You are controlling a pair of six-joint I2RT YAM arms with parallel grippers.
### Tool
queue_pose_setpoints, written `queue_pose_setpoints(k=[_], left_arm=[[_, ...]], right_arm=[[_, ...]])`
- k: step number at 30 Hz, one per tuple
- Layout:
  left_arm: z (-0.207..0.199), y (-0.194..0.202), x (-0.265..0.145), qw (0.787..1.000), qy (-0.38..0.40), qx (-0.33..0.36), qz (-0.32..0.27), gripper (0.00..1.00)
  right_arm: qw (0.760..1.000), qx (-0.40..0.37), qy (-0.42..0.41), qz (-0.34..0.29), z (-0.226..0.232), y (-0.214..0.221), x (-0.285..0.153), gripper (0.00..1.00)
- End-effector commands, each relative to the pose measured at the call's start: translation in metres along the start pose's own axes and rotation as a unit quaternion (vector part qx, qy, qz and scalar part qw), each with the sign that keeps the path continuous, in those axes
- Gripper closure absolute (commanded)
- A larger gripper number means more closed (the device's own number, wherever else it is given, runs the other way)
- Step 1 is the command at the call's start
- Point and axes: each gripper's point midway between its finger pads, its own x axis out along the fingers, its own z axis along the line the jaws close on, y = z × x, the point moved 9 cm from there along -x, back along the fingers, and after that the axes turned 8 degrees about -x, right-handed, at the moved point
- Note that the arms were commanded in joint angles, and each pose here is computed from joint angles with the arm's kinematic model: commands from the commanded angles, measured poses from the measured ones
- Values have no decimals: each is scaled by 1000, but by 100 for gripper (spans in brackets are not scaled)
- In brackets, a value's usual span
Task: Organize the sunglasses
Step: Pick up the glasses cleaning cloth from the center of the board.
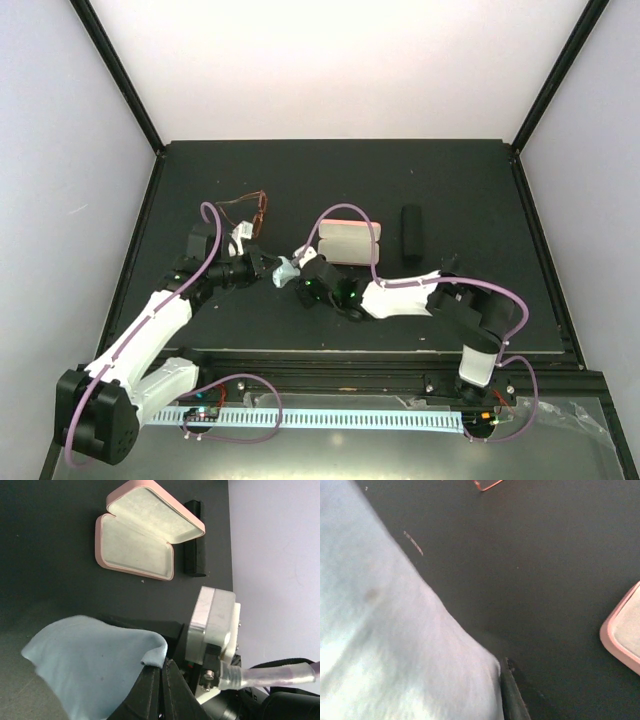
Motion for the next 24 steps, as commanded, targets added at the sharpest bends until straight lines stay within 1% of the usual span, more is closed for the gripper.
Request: queue_pose_setpoints(k=[1, 3, 4, 6, 8, 12, 15, 18, 20, 24], left_arm=[[-3, -4, 0, 1000, -14, 9, -4, 99], [-2, -5, 2, 1000, -18, 10, -2, 98], [-2, -5, 2, 1000, -21, 10, 0, 98], [-1, -5, 4, 1000, -25, 12, 5, 98], [0, -6, 5, 999, -28, 15, 13, 99], [4, -6, 9, 998, -44, 21, 30, 96], [9, -6, 13, 997, -62, 27, 43, 94], [15, -7, 18, 995, -77, 29, 56, 93], [21, -7, 23, 994, -88, 28, 65, 92], [36, -6, 35, 991, -102, 17, 82, 91]], right_arm=[[1000, 24, 8, -12, -4, 0, -19, 86], [1000, 30, -5, -3, -4, 6, -26, 96], [999, 31, -17, 1, -3, 7, -30, 99], [998, 35, -51, 11, 1, 8, -38, 99], [991, 39, -122, 28, 11, 7, -47, 99], [965, 55, -246, 78, 31, 7, -61, 99], [943, 78, -298, 124, 39, 12, -65, 99], [924, 114, -325, 166, 43, 20, -63, 99], [916, 137, -328, 186, 43, 28, -60, 99], [916, 170, -297, 210, 32, 41, -49, 99]])
